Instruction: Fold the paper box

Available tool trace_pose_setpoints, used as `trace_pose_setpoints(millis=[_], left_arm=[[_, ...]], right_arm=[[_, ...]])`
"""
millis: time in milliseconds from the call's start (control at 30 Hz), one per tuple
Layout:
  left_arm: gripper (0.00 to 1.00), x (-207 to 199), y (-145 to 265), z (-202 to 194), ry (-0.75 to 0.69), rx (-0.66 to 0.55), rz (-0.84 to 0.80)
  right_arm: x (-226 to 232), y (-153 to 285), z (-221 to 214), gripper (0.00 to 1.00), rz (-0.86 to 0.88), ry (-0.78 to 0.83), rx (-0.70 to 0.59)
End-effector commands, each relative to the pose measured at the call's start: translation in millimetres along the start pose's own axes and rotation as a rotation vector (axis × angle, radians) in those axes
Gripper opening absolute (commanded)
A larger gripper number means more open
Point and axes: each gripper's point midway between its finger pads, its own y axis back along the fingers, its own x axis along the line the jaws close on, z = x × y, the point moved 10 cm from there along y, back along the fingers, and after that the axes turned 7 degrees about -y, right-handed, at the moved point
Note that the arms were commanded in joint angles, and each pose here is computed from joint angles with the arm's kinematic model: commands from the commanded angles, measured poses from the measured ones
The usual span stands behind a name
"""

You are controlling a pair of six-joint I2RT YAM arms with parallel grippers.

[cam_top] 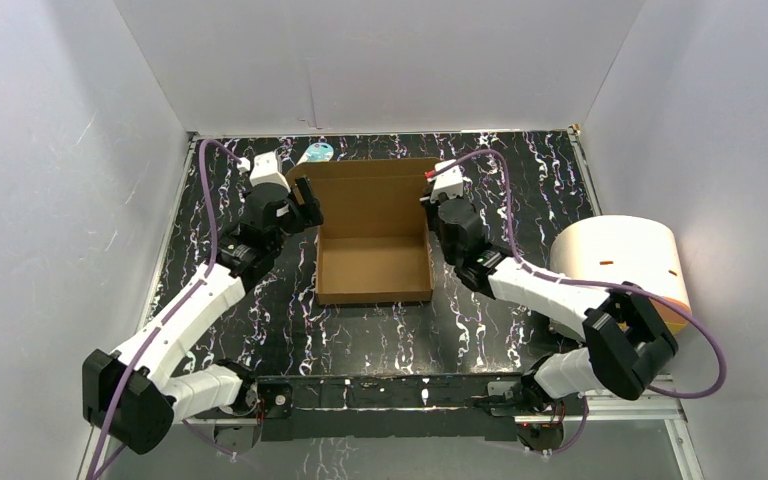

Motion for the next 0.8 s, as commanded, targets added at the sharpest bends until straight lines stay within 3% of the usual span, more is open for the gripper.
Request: trace_pose_setpoints(millis=[0, 167, 500, 767], left_arm=[[0.73, 15, 14, 0, -0.165, 0.028, -0.064], [0.70, 29, 11, 9, -0.244, 0.036, -0.127], [0.71, 62, -7, 41, -0.277, 0.028, -0.376], [0.61, 61, -15, 45, -0.295, 0.057, -0.505]], right_arm=[[-10, 5, 16, 0.31, 0.159, 0.024, -0.026], [-21, 6, 21, 0.32, 0.285, 0.081, -0.013], [-27, 3, 30, 0.31, 0.363, 0.102, -0.007], [-28, 4, 34, 0.24, 0.374, 0.107, 0.001]])
